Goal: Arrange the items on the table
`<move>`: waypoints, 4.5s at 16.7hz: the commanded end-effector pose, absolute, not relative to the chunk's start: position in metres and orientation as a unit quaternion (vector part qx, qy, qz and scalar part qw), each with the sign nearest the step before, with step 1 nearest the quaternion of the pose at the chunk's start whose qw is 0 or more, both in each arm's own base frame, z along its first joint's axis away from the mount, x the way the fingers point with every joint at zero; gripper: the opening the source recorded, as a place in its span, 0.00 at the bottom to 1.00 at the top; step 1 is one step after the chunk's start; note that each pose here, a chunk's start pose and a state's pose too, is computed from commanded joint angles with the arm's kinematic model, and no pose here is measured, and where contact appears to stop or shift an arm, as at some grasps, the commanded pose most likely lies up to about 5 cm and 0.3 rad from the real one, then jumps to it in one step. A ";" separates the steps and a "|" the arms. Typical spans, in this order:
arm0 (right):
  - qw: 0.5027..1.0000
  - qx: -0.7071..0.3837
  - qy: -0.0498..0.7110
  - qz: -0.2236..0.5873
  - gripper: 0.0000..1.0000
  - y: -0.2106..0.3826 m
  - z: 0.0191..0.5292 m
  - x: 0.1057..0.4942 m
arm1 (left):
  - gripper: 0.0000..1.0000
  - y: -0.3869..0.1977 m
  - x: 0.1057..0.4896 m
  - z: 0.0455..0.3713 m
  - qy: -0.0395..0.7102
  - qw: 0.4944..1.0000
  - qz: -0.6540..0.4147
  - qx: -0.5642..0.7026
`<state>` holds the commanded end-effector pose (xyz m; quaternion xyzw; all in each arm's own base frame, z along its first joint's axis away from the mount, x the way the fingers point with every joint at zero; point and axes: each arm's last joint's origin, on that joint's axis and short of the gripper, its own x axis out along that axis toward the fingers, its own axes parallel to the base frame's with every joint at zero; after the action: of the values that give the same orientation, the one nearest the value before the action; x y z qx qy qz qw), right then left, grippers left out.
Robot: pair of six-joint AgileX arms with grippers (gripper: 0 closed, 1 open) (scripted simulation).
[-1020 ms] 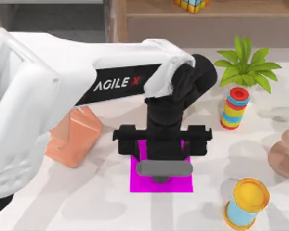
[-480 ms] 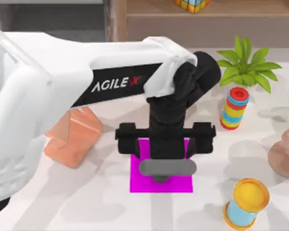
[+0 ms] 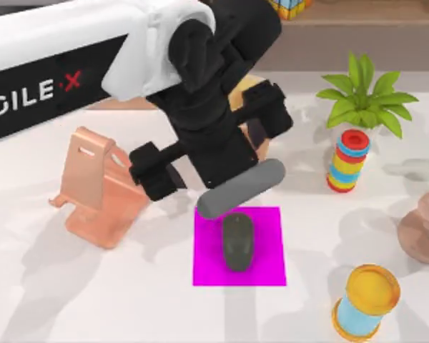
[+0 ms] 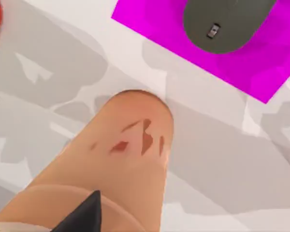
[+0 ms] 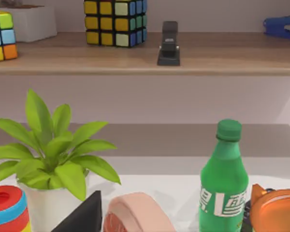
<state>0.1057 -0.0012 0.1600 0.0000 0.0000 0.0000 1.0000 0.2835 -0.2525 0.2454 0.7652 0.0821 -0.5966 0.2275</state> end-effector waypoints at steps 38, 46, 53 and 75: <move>1.000 0.000 0.000 0.000 1.00 -0.001 0.160 0.106 | 1.00 0.111 0.240 0.102 0.694 0.694 -0.135 0.135; 1.000 0.000 0.000 0.000 1.00 -0.001 0.160 0.106 | 0.40 0.111 0.240 0.102 0.694 0.694 -0.135 0.135; 1.000 0.000 0.000 0.000 1.00 -0.001 0.160 0.106 | 0.00 0.111 0.240 0.102 0.694 0.694 -0.135 0.135; 1.000 0.000 0.000 0.000 1.00 -0.001 0.160 0.106 | 0.00 0.098 0.243 0.151 0.657 0.730 -0.125 0.140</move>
<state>0.1057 -0.0012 0.1600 0.0000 0.0000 0.0000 1.0000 0.2429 0.0980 0.1514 0.1400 0.6575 -0.1253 0.7297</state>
